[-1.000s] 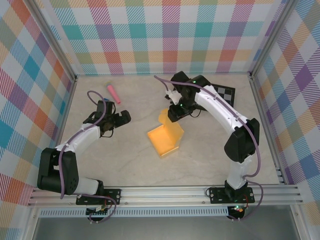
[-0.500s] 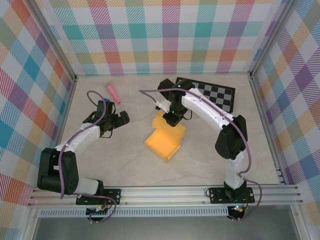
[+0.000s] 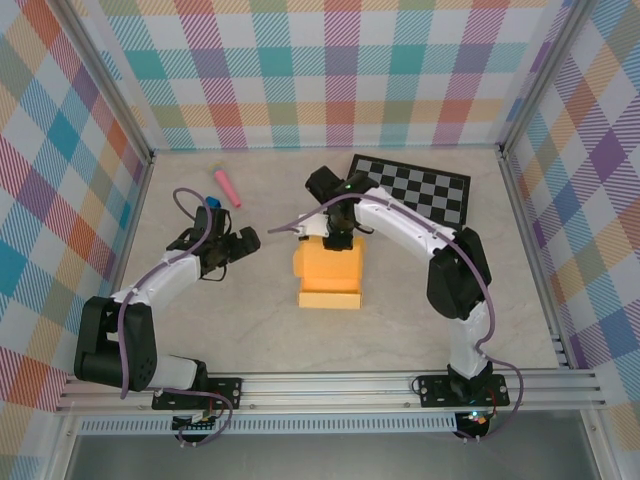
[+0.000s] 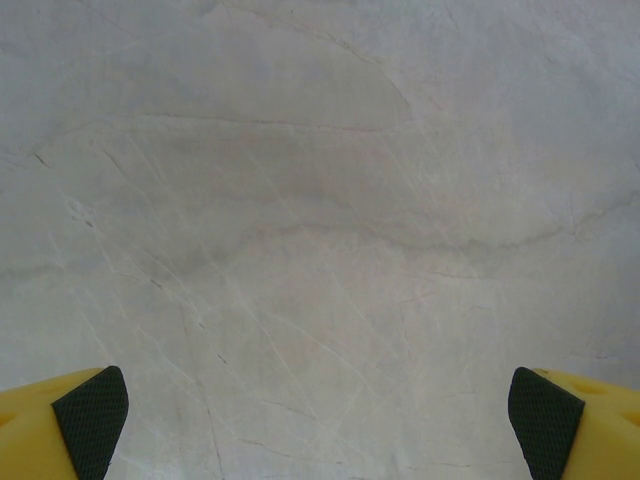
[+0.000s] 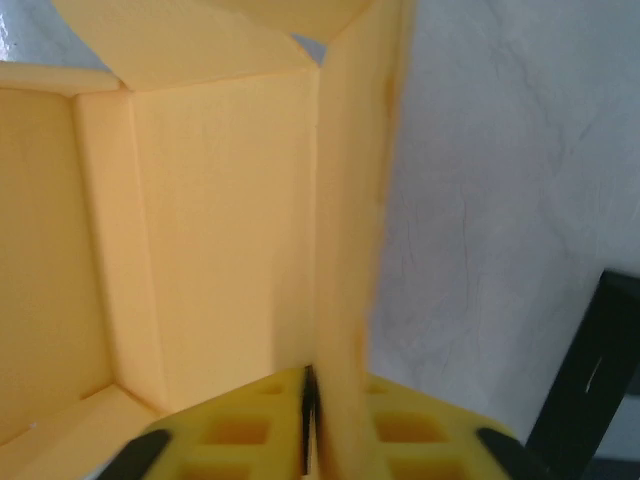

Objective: Fold the paper box

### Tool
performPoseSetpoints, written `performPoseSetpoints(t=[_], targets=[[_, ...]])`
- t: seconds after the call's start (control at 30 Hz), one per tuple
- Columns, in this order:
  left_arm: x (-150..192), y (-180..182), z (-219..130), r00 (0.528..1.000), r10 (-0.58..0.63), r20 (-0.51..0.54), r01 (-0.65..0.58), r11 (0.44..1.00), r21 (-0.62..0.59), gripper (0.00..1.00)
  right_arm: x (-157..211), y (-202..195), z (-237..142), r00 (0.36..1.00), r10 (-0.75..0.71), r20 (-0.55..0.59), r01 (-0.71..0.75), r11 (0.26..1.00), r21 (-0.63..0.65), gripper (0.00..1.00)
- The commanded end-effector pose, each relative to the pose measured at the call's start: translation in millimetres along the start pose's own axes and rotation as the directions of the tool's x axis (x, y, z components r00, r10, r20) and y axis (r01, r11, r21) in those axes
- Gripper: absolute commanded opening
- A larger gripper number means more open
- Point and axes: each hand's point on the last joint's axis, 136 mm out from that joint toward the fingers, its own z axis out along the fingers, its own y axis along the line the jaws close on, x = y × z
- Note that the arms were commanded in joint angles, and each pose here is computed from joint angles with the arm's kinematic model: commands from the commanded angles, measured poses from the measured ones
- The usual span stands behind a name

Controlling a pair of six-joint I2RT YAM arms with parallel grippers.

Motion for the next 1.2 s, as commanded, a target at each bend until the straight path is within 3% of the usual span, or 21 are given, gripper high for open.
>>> performPoseSetpoints(t=[0.0,0.3,0.47,0.57,0.6,0.67,0.73,0.83,0.87,0.9,0.97,1.17], targets=[[-1,-8,-3,0.999,-0.048,0.010,0.047,0.996,0.074,1.00,-31,-22,-26,0.983,-0.152,0.100,0.138,0.981,0.136,0.25],[-5,-12,-9,0.998,-0.047,0.033,0.044,0.995,0.092,1.00,-33,-22,-68,0.981,-0.138,0.139,0.102,0.965,0.241,0.31],[-8,-20,-11,0.998,-0.053,0.029,0.049,0.991,0.127,1.00,-29,-28,-106,0.978,0.049,0.204,-0.101,0.963,0.252,0.51],[-7,-18,-13,0.999,-0.040,0.025,0.036,0.992,0.118,1.00,-18,-32,-132,0.919,0.249,0.307,-0.318,0.927,0.199,0.56],[-6,-19,-14,0.999,-0.026,0.020,0.024,0.993,0.118,1.00,-11,-35,-143,0.862,0.359,0.359,-0.431,0.891,0.144,0.56],[-3,-26,-19,1.000,0.017,0.003,-0.017,0.988,0.153,0.97,11,-45,-160,0.670,0.595,0.443,-0.664,0.748,0.000,0.58],[2,-48,-31,0.995,0.096,-0.009,-0.091,0.966,0.241,0.94,40,-47,-162,0.368,0.817,0.445,-0.832,0.502,-0.235,0.58],[25,-68,-43,0.983,0.137,-0.119,-0.087,0.931,0.356,0.92,78,-40,-138,-0.022,0.961,0.275,-0.811,0.144,-0.567,0.57],[31,-73,-46,0.978,0.144,-0.154,-0.074,0.918,0.389,0.91,86,-37,-130,-0.096,0.972,0.213,-0.762,0.066,-0.644,0.57],[37,-76,-47,0.971,0.141,-0.191,-0.052,0.910,0.411,0.91,93,-35,-123,-0.152,0.977,0.147,-0.702,-0.002,-0.712,0.57],[40,-81,-48,0.964,0.108,-0.245,0.008,0.903,0.430,0.91,103,-31,-110,-0.207,0.976,0.072,-0.659,-0.085,-0.747,0.60],[20,-78,-45,0.913,-0.120,-0.389,0.263,0.904,0.337,0.91,104,-37,-74,-0.386,0.872,-0.301,-0.561,-0.481,-0.674,0.69]])
